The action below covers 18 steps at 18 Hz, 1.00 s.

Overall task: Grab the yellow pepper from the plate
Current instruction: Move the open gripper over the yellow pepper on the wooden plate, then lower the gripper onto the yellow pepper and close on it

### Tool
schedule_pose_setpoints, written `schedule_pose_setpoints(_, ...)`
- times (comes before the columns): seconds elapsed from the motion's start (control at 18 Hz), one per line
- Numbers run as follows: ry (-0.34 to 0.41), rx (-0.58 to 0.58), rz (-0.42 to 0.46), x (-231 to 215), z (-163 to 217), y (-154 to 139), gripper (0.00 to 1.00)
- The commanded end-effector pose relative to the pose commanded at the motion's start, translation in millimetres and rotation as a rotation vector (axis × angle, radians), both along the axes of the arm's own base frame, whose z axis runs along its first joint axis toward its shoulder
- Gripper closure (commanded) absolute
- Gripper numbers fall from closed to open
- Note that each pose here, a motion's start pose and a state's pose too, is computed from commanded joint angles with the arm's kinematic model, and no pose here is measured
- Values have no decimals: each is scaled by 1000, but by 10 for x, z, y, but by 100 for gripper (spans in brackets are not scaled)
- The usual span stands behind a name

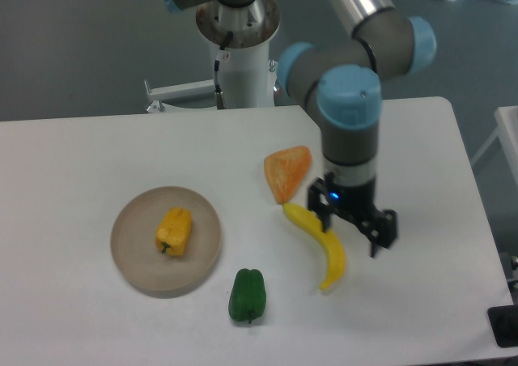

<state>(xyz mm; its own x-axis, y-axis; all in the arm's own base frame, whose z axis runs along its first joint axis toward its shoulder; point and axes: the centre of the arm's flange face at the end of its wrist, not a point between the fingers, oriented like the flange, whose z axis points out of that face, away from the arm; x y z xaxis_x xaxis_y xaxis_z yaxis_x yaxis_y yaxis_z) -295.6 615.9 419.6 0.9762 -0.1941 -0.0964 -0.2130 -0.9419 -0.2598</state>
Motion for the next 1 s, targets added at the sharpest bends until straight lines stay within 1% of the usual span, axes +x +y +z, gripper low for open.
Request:
schedule_pose_setpoints(0.11,-81,23,47,352,-28,-54,0)
schedule_pose_setpoints(0.28,-114,19,79,812,-143,-110,0)
schedule_pose_setpoints(0.33,-121,39,95,918,-141,-84,0)
schedule_pose_setpoints(0.44,-169,37,127,1133,-245,-58,0)
schedule_pose_setpoints(0.5,-179,36,136,1190,-275,-71,0)
schedule_pose_setpoints(0.67,-187,25,106,1492,-468,-54,0)
schedule_pose_setpoints(0.78,-180,45,104,1554,-614,-72,0)
schedule_pose_setpoints(0.89,-174,47,72,1734,-795,-66,0)
schedule_pose_setpoints(1.0,-170,46,62,1801,-929,-45,0)
